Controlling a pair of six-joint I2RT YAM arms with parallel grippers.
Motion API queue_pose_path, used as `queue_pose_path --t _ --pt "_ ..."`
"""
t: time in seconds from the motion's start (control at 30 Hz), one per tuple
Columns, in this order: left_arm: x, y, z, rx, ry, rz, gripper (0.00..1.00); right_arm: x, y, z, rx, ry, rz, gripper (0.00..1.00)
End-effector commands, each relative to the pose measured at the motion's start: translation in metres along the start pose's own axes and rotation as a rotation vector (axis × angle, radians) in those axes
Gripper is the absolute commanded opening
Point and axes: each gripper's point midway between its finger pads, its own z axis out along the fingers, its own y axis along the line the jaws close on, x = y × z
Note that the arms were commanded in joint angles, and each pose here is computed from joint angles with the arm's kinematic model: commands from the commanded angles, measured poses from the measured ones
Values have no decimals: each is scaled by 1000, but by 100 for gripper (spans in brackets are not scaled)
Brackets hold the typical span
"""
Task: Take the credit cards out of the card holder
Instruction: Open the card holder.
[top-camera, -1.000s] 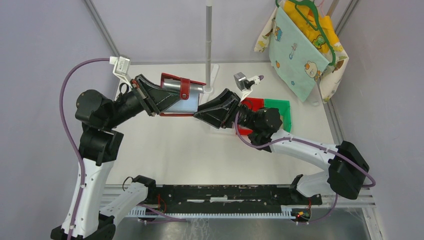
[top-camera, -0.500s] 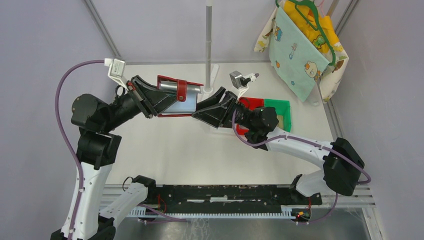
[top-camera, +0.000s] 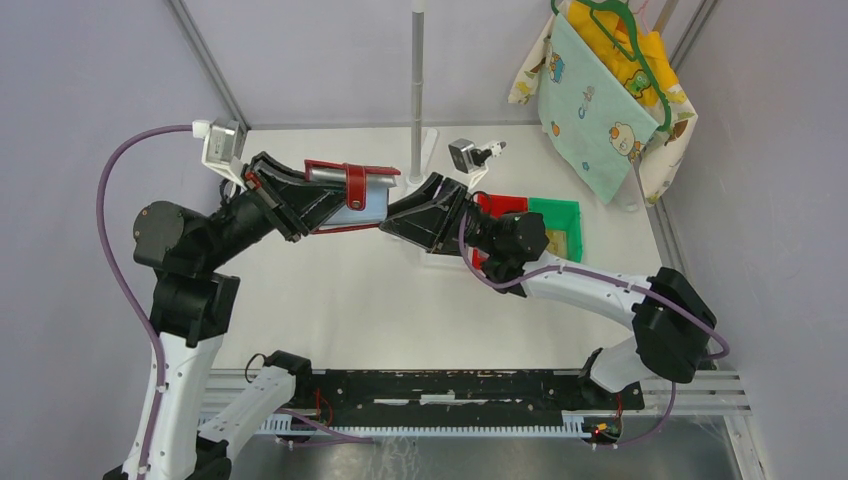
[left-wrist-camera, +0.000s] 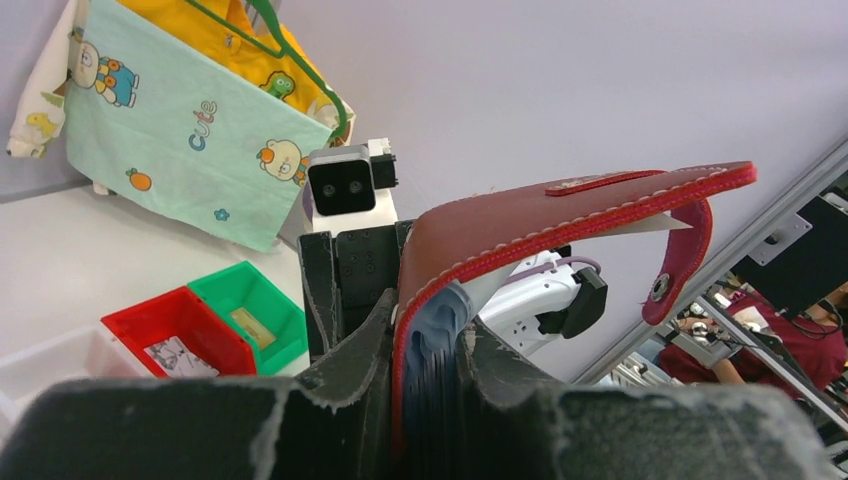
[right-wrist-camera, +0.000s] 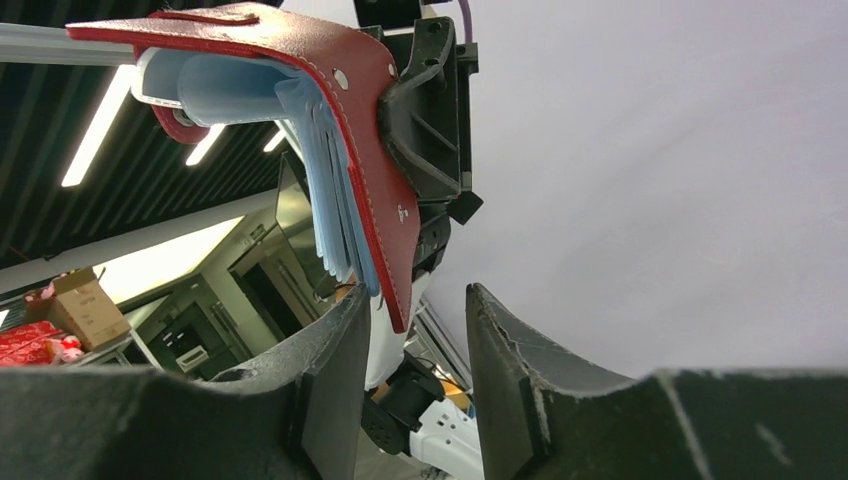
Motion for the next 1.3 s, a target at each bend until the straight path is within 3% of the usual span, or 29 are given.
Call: queue_pose_path --t 0.0,0.2,0.27,0.4,0.47,0.53,0.6,0.67,0.83,0.97,1.1,1.27 --pt "29 -17 -8 111 139 -55 2 -39 44 22 -143 -144 -38 47" --pt "37 -4 -7 69 155 -59 2 -30 71 28 -252 -117 -62 48" --pt "41 1 -7 60 163 -75 2 -31 70 26 -240 -129 -61 40" --pt "47 8 -8 40 180 -68 18 -32 71 20 -228 -146 -72 22" --pt "53 15 -9 16 200 -59 35 -33 73 15 -228 -160 -79 11" --pt "60 26 -11 -25 222 -39 61 -33 71 10 -208 -155 -87 1" --pt "63 44 -14 -101 235 19 85 -31 65 6 -161 -135 -102 0" --pt "60 62 -18 -190 236 138 98 -29 53 -1 -72 -107 -128 0" --pt "29 97 -35 -373 181 521 100 -16 -17 -22 371 74 -275 0" --pt "19 98 -45 -375 161 760 100 -7 -61 -52 663 254 -349 0" --pt "47 100 -49 -263 235 892 100 2 -80 -68 805 367 -376 0" --pt "71 124 -58 -256 315 992 100 15 -86 -62 885 477 -426 0"
